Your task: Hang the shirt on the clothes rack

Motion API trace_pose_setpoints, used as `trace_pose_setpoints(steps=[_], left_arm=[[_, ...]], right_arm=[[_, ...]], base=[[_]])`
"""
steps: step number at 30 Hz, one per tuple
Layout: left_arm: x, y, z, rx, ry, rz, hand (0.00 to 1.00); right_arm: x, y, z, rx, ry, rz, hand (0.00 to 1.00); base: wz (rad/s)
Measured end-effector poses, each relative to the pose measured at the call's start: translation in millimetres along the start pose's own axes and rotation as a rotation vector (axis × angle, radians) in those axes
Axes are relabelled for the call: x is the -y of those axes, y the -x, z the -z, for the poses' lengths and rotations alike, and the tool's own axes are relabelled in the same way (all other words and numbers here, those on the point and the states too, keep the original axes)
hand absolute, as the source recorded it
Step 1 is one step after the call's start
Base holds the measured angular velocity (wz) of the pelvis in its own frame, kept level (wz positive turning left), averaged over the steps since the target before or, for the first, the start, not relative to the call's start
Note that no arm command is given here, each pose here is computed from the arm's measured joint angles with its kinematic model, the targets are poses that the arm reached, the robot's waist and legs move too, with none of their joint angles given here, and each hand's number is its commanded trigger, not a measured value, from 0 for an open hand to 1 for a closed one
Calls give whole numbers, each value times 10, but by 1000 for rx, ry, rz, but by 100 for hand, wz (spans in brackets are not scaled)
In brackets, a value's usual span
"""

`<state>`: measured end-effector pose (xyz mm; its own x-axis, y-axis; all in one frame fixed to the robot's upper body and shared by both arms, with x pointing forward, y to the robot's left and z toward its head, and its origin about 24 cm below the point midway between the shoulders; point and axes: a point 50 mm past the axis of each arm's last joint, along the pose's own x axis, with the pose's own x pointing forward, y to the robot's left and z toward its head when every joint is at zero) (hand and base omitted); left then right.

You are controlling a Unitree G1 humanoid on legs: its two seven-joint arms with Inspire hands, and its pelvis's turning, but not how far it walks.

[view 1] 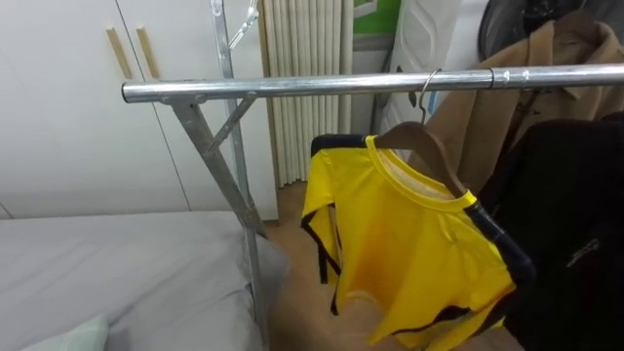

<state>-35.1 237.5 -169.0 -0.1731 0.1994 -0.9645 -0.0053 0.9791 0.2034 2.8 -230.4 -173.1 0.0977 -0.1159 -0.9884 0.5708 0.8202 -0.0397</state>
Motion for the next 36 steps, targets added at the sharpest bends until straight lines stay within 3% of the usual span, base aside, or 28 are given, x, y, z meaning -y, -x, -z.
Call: trace_pose_setpoints(steps=[36], left_arm=[[2, -2, 5, -7, -2, -2, 0]], right_arm=[[-14, 0, 32, -5, -58, -19, 0]], base=[[0]])
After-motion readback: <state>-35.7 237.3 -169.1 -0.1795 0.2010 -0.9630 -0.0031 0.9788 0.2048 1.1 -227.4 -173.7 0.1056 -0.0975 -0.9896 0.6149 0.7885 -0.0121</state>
